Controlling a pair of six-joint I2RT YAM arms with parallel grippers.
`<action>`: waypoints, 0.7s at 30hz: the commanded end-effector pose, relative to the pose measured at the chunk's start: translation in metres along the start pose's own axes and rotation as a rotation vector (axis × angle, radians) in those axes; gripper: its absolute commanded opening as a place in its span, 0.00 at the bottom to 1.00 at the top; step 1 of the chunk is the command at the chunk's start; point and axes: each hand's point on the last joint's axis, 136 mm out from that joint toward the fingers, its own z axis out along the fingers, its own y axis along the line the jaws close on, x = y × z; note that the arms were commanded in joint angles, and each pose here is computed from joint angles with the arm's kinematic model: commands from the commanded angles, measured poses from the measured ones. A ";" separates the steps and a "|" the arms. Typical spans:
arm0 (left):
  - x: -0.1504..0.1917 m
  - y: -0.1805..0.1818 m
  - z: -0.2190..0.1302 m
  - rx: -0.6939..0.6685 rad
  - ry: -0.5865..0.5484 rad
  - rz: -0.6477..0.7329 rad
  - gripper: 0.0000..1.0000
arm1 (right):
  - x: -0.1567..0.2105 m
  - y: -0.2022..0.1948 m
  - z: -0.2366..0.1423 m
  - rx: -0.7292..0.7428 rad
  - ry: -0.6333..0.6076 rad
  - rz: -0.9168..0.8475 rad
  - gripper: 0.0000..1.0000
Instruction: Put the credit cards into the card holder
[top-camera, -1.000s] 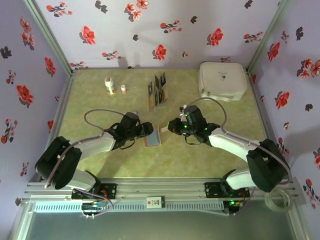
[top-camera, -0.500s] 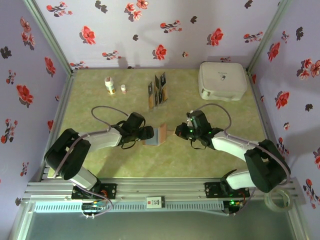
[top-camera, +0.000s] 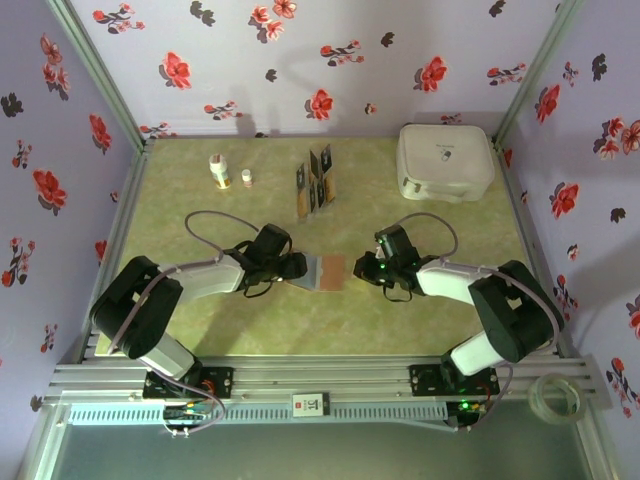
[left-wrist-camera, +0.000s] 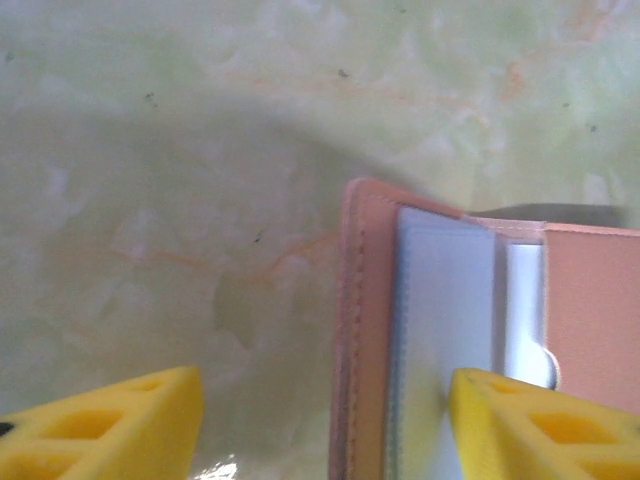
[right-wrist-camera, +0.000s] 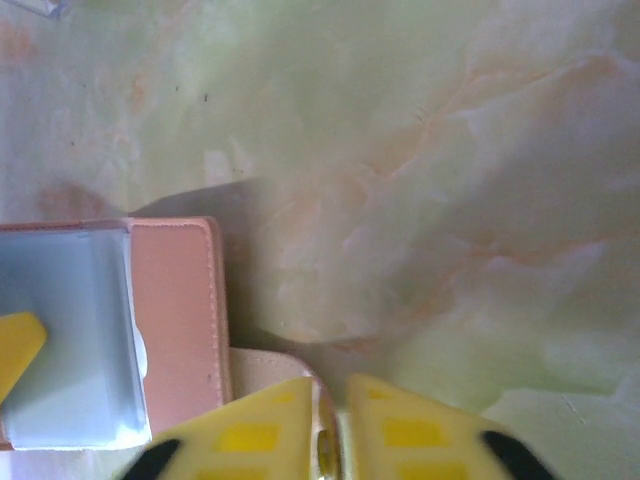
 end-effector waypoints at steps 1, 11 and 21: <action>-0.003 -0.012 -0.007 0.063 -0.025 0.019 0.58 | -0.008 0.007 -0.009 -0.006 -0.029 -0.027 0.24; -0.007 -0.021 -0.014 0.120 -0.053 0.001 0.46 | -0.030 0.047 -0.056 -0.083 -0.149 -0.056 0.34; -0.007 -0.022 -0.015 0.122 -0.055 0.001 0.45 | -0.006 0.084 -0.019 -0.129 -0.032 -0.144 0.24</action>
